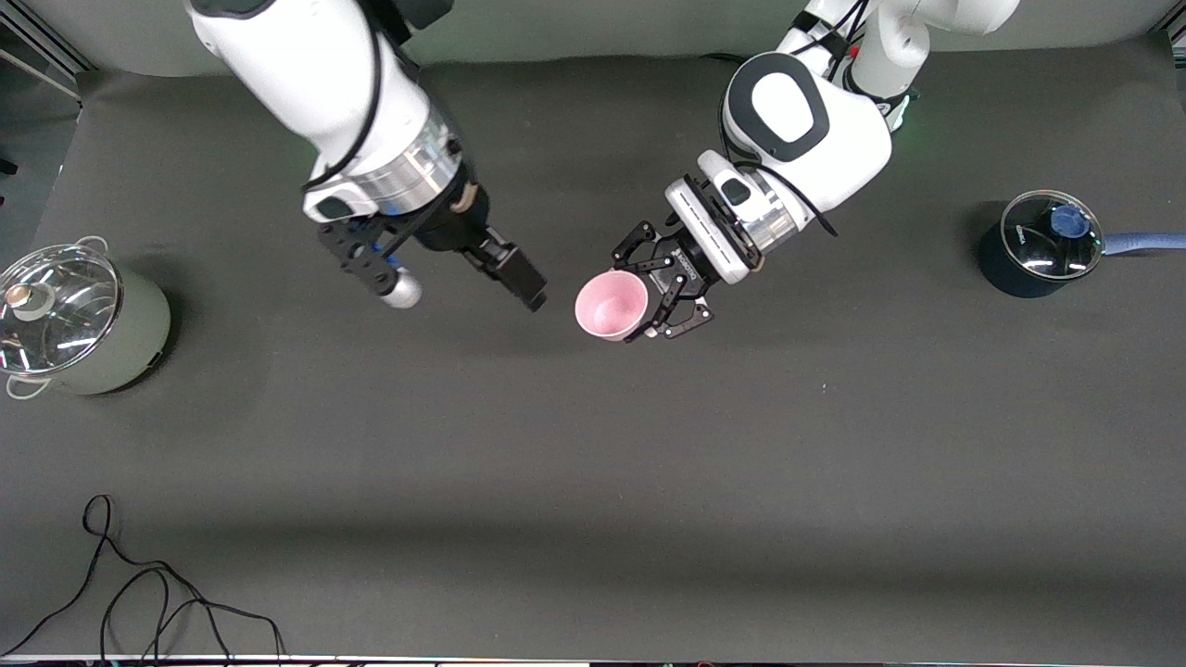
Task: Transfer pink cup from left to right arm
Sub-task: 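Reach the right gripper toward the pink cup held by the left gripper, then close the right gripper on the cup rim while the left gripper opens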
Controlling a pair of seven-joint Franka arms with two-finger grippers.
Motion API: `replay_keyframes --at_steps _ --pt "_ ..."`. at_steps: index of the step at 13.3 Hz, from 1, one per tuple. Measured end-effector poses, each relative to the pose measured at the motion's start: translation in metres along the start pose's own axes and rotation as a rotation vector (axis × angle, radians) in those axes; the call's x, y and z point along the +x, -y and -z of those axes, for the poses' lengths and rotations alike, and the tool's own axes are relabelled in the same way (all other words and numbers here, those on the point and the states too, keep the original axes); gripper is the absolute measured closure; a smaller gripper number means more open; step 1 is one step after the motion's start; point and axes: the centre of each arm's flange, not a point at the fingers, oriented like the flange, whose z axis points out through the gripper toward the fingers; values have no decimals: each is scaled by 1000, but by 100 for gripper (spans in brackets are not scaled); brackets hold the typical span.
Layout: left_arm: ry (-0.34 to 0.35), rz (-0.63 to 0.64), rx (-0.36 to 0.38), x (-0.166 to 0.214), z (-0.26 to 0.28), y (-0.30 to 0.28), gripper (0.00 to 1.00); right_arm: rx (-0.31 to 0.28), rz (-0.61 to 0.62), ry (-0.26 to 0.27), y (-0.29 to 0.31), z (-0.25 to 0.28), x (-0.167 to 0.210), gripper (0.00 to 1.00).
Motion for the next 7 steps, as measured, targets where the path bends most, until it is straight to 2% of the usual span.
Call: replay_keyframes --at_steps 4,7 --pt "1 2 4 0 0 0 34 -29 54 22 8 -24 -40 0" --pt "4 2 11 0 0 -1 34 -59 64 29 11 -46 -48 0"
